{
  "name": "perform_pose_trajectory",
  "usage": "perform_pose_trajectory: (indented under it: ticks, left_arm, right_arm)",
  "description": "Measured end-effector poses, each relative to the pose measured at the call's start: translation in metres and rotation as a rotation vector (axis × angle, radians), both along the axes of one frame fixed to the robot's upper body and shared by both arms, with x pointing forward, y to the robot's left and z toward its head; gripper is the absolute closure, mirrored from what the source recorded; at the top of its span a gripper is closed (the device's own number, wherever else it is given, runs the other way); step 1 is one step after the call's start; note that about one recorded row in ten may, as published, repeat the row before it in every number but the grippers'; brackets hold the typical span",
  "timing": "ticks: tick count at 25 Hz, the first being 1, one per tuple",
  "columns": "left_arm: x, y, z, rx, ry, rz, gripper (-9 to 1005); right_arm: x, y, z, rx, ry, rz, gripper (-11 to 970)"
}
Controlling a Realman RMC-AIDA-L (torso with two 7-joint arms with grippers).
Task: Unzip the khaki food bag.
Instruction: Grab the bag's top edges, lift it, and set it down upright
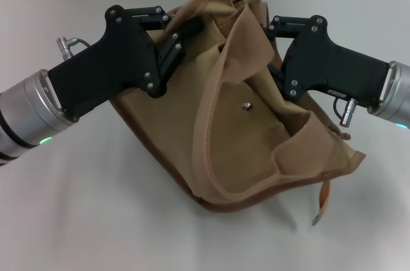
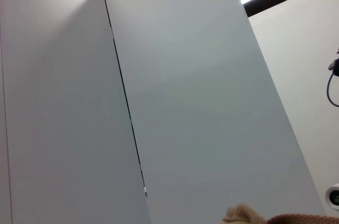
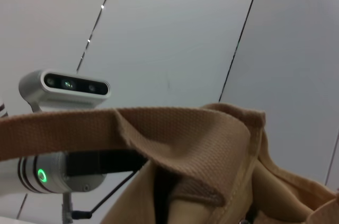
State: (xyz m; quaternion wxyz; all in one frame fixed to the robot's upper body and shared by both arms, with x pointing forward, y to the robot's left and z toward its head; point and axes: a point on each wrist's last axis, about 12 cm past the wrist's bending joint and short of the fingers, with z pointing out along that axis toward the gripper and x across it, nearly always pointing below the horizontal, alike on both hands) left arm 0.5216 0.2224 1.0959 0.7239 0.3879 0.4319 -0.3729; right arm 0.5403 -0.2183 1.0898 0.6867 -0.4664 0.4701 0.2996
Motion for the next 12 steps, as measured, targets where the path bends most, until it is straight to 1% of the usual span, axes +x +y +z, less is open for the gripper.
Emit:
perform_pose_trajectory:
  ticks: [5, 9, 12]
  left_arm:
    - [-0.0001, 0.0, 0.0005, -0.002, -0.003, -0.002, 936]
    - [-0.0001, -0.0002, 0.0006, -0.003, -0.003, -0.003, 937]
    - [-0.0002, -0.0003, 0.0006, -0.004, -0.002, -0.004, 937]
  right_arm:
    - [0.0043, 0.0007, -0.0029, -0.02, 0.016, -0.028, 703]
    - [0.0043, 0.0007, -0.0032, -0.021, 0.018, -0.03, 736]
    - [0.0054, 0.0009, -0.0025, -0.019, 0.025, -0.029, 787]
